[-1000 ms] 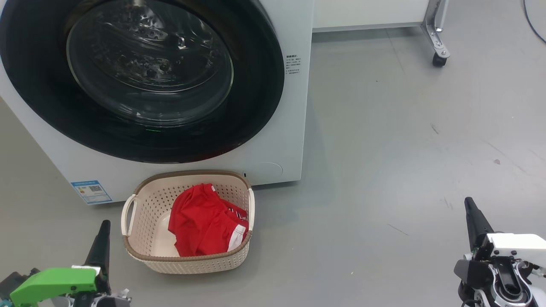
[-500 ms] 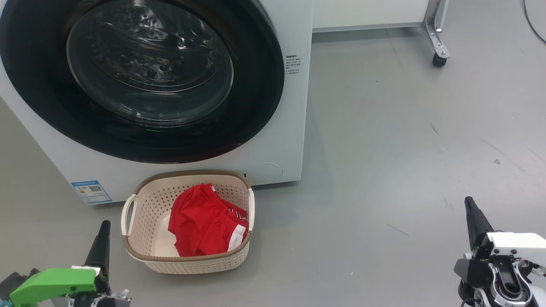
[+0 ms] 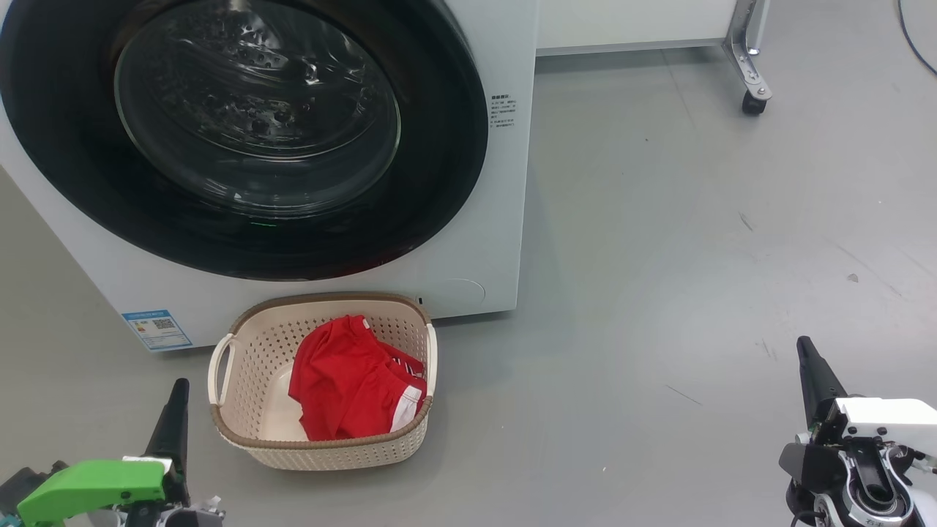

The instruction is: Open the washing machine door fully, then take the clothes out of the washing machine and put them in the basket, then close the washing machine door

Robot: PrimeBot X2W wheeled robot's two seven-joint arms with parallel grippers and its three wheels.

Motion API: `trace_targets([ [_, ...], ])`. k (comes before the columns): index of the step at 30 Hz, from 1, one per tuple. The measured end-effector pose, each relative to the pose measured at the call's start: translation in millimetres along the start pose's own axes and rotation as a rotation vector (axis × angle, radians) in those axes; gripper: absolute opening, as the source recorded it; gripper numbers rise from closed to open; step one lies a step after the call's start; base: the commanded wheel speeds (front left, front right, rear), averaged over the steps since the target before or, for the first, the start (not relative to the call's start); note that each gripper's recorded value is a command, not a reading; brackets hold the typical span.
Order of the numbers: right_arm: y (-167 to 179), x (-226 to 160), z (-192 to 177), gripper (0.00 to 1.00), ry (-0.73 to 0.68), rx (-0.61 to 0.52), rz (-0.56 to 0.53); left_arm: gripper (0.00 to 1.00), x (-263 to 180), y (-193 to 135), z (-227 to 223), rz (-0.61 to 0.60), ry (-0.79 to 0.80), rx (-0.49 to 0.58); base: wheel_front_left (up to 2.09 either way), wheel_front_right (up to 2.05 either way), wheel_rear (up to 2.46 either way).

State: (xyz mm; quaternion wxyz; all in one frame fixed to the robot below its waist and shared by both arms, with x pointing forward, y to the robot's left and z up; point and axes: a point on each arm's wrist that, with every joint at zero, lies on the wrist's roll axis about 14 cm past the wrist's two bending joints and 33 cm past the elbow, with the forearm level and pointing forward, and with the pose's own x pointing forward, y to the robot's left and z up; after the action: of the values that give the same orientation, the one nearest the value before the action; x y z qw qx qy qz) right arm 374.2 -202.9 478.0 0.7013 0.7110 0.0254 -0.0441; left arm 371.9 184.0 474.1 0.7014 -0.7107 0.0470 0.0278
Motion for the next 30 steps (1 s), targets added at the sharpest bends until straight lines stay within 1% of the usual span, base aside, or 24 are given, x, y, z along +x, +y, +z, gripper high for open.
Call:
trace_targets([
  [30, -1.1, -0.2, 1.3, 0.0, -0.004, 0.001, -0.002, 0.0, 0.4, 1.2, 0.8, 0.004, -0.002, -0.001, 0.0, 0.0, 0.0],
])
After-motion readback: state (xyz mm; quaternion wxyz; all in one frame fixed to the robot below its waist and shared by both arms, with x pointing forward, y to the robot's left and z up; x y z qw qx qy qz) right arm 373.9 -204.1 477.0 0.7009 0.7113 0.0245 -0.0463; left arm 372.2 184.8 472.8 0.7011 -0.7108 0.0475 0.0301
